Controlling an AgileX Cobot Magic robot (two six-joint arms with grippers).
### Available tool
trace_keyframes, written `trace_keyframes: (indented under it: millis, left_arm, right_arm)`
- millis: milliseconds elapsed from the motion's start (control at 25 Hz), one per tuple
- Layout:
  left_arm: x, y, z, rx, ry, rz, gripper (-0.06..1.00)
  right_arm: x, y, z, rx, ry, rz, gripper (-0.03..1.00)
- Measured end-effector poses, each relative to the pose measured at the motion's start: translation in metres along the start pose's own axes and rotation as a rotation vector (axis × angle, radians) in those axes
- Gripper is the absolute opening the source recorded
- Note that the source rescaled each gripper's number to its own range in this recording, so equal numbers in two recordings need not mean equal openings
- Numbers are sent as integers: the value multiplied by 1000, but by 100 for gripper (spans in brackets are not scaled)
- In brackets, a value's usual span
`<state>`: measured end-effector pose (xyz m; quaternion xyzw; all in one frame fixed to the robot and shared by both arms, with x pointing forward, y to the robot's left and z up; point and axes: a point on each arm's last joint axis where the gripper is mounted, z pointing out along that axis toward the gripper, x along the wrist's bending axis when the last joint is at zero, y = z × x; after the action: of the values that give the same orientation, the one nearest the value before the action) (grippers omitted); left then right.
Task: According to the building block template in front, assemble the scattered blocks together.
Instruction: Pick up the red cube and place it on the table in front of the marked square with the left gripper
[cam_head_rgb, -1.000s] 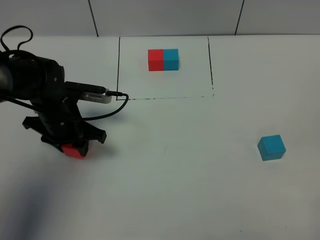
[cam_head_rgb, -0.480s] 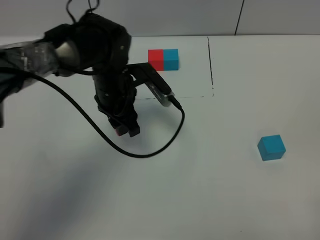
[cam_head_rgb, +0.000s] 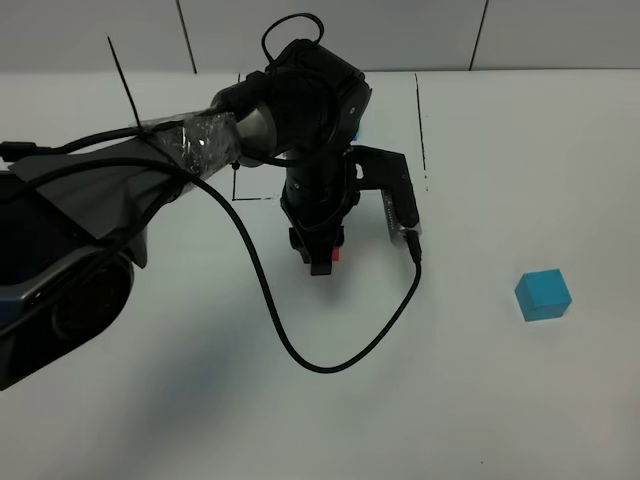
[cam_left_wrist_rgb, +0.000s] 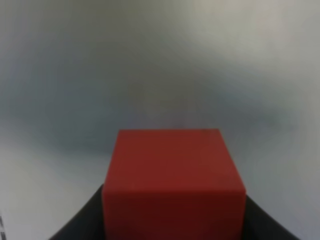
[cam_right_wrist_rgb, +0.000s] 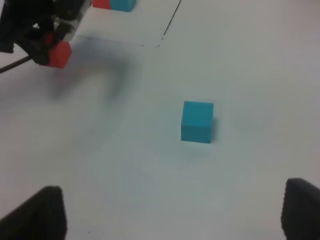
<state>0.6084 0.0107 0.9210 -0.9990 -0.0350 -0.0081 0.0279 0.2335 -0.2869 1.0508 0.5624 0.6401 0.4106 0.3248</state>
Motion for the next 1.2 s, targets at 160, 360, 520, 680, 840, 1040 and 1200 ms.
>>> trace_keyframes:
  millis: [160,360,520,680,840,1040,1200]
  left_arm:
    - [2,7,0,-47,7,71,2]
    - [4,13,0,-109,32,104,2]
    - [5,14,12,-95,14,118,2]
    - [5,15,30,-73,-15,122,2]
    - [5,16,30,-71,-15,143,2]
    - [5,16,30,-70,-16,164,2]
    - [4,16,30,-69,-17,167,2]
  right_arm:
    - [0,0,0,0,0,0,79]
    - [0,0,0,0,0,0,79]
    - [0,0,0,0,0,0,79]
    - [0,0,0,0,0,0,79]
    - [0,0,0,0,0,0,79]
    - [0,0,0,0,1,1,79]
    - [0,0,0,0,1,1,79]
